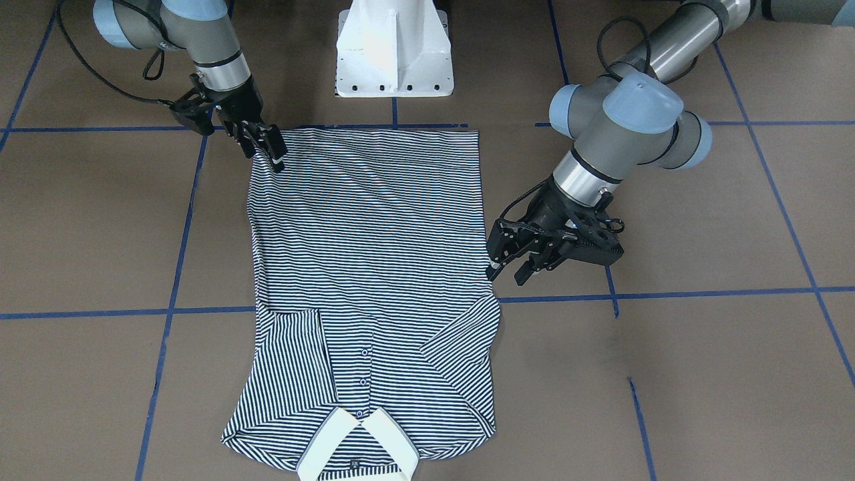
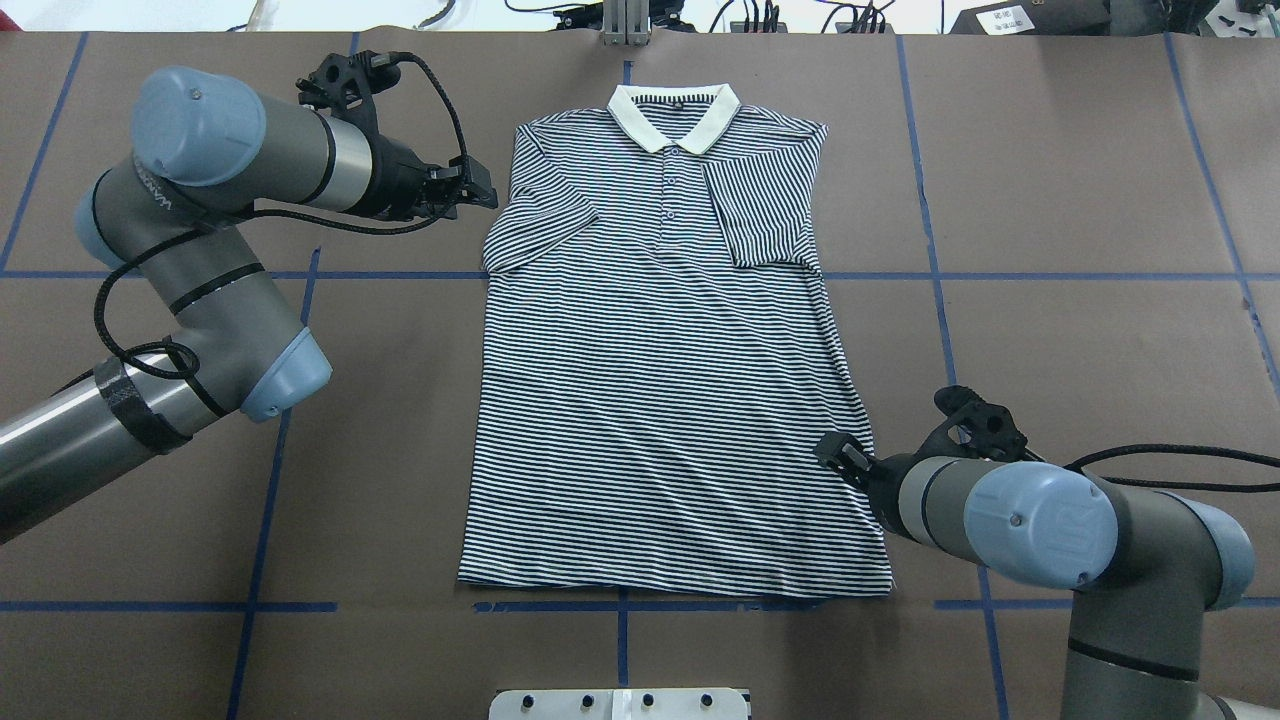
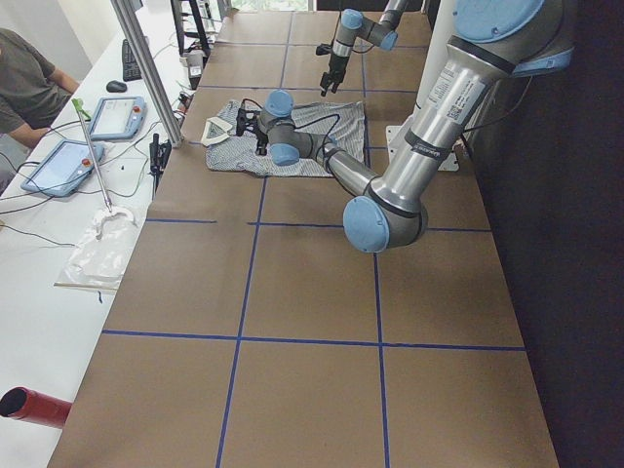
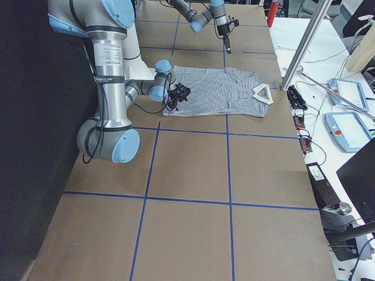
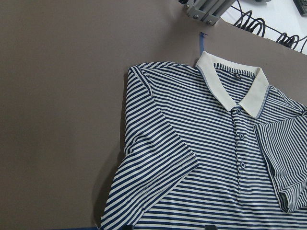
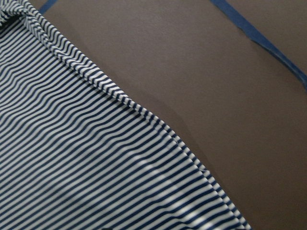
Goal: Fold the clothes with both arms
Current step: 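Move the left gripper down to the other hem corner nearest the robot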
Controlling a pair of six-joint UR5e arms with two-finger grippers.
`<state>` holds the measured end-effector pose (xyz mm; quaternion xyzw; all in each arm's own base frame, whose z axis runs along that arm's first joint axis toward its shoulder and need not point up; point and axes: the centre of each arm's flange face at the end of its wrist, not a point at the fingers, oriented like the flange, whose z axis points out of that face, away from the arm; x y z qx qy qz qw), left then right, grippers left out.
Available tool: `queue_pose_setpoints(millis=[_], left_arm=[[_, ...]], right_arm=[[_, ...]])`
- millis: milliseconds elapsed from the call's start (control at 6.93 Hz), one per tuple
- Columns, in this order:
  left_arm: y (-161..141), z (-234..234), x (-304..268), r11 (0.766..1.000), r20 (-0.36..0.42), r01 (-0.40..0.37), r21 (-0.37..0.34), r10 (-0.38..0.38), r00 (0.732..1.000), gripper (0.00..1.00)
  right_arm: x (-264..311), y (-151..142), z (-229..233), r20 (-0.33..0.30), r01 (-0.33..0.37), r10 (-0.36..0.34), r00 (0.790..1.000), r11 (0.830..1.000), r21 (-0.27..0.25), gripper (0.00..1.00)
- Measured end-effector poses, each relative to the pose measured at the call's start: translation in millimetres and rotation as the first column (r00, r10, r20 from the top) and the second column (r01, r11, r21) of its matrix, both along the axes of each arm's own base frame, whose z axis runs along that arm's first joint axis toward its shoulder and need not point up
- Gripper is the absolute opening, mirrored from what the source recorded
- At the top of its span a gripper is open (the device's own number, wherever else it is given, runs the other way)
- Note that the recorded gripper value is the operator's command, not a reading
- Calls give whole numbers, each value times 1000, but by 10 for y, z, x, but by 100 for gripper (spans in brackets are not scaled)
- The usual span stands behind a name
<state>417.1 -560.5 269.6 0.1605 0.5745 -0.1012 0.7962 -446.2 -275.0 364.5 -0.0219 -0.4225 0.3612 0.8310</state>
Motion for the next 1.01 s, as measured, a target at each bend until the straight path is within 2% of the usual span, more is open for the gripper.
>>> queue_pose_setpoints(millis=[289, 722, 866, 1010], left_arm=[[8, -22, 2, 1000, -3, 1, 3, -1, 1000, 60], [12, -43, 11, 1000, -5, 1, 5, -1, 1000, 61], [12, -47, 13, 1000, -5, 1, 6, -1, 1000, 61], [11, -46, 16, 1000, -5, 2, 5, -2, 1000, 61]], right_arm=[[-67, 233, 1, -33, 20, -21, 999, 999, -41, 84], [-74, 397, 158, -61, 50, -56, 997, 995, -88, 76], [-73, 434, 191, -64, 64, -71, 995, 993, -103, 63], [-75, 468, 229, -70, 73, -82, 994, 991, -112, 56]])
